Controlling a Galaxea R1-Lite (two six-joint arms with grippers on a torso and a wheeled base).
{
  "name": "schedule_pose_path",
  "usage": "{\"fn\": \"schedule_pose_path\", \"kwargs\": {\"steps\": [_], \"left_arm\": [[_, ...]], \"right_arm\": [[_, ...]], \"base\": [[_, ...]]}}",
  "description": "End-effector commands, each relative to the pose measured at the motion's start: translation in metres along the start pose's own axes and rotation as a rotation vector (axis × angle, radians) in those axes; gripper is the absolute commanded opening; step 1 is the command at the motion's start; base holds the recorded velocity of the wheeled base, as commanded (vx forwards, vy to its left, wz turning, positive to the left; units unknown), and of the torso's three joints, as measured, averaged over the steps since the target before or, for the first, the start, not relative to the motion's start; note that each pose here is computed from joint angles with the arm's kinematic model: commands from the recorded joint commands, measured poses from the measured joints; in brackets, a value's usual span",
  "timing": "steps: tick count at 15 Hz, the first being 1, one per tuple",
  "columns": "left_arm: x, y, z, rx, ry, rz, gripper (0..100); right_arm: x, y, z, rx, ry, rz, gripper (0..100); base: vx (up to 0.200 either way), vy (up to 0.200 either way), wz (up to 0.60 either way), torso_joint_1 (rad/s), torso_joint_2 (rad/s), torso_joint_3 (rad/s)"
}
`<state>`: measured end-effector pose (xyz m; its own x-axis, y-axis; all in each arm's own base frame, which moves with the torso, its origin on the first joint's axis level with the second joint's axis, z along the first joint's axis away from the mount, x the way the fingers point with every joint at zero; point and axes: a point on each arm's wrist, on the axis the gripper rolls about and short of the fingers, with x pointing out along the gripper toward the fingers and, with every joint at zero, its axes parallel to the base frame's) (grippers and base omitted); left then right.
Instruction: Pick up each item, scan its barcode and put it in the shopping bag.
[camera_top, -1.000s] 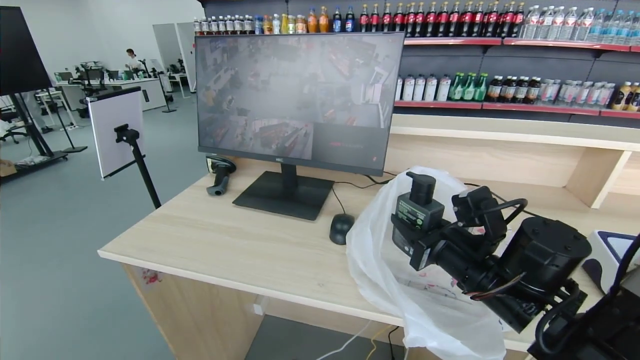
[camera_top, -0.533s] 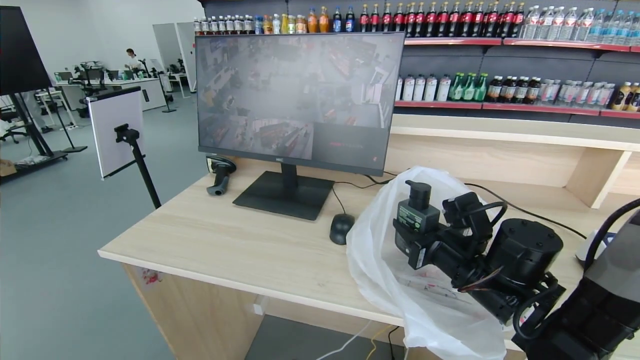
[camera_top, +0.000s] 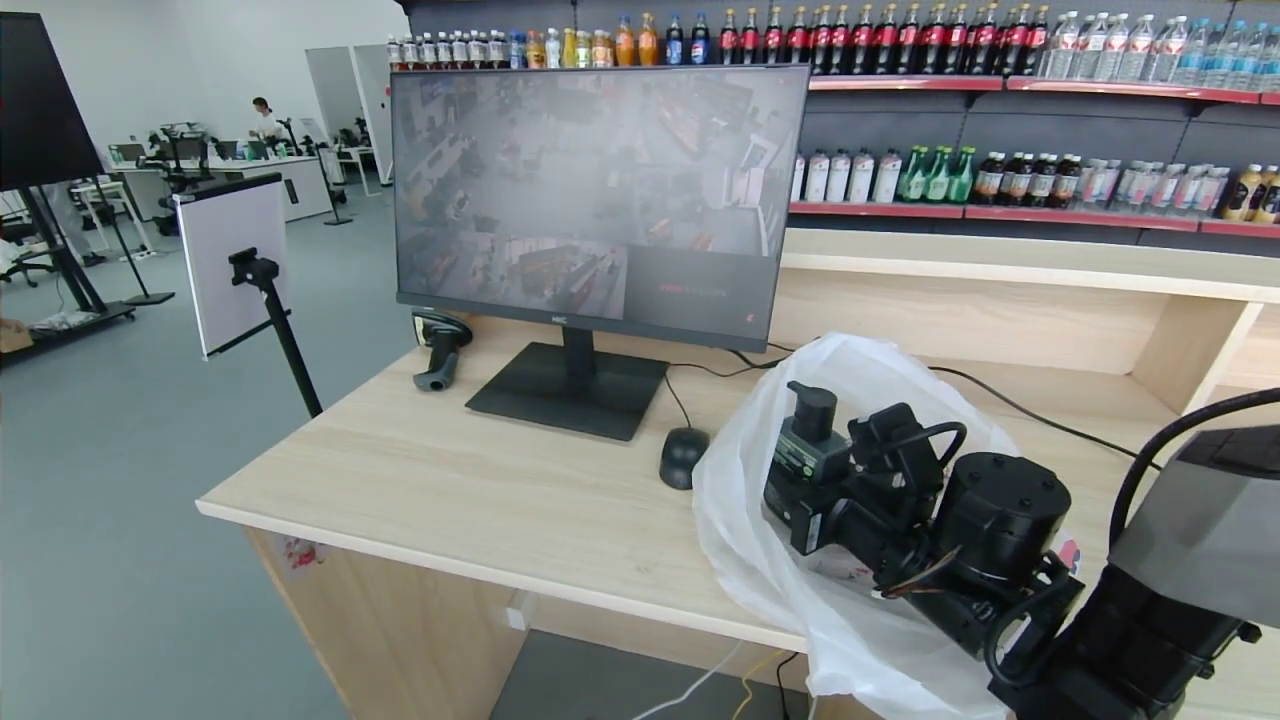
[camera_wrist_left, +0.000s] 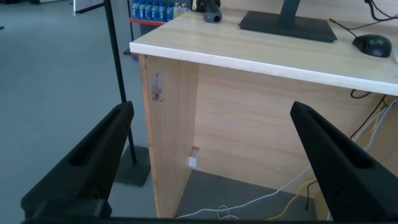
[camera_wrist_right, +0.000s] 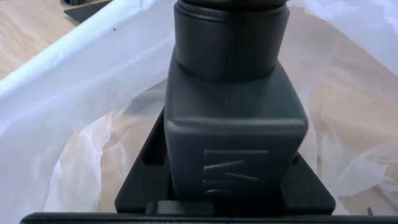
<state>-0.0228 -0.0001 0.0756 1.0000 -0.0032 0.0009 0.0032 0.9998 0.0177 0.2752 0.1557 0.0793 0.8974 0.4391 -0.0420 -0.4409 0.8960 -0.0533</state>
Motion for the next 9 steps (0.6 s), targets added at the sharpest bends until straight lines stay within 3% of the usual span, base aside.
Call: {"fn": "schedule_pose_path", "kwargs": {"steps": [1,7,8,9], "left_arm": [[0.0000,0.0000,0.0000,0.001,-0.001,0.000,100],[0.0000,0.0000,0.0000,0.001,-0.001,0.000,100],[0.0000,0.0000,0.0000,-0.001,-0.001,0.000,100],[0.0000,0.0000,0.0000,-0.002,-0.001,0.000,100]], "right_arm": [[0.0016,0.0017,-0.0092,-0.004,0.034,0.005,0],[0.0018,0.0025,-0.0143,-0.005,0.053,0.008,0],[0.0018,0.0025,-0.0143,-0.005,0.053,0.008,100],[0.0013,0.0019,-0.0136,-0.004,0.051,0.006,100]], "base": [[0.000,0.000,0.00,0.000,0.00,0.000],[0.000,0.000,0.00,0.000,0.00,0.000],[0.000,0.000,0.00,0.000,0.00,0.000],[0.000,0.000,0.00,0.000,0.00,0.000]]}}
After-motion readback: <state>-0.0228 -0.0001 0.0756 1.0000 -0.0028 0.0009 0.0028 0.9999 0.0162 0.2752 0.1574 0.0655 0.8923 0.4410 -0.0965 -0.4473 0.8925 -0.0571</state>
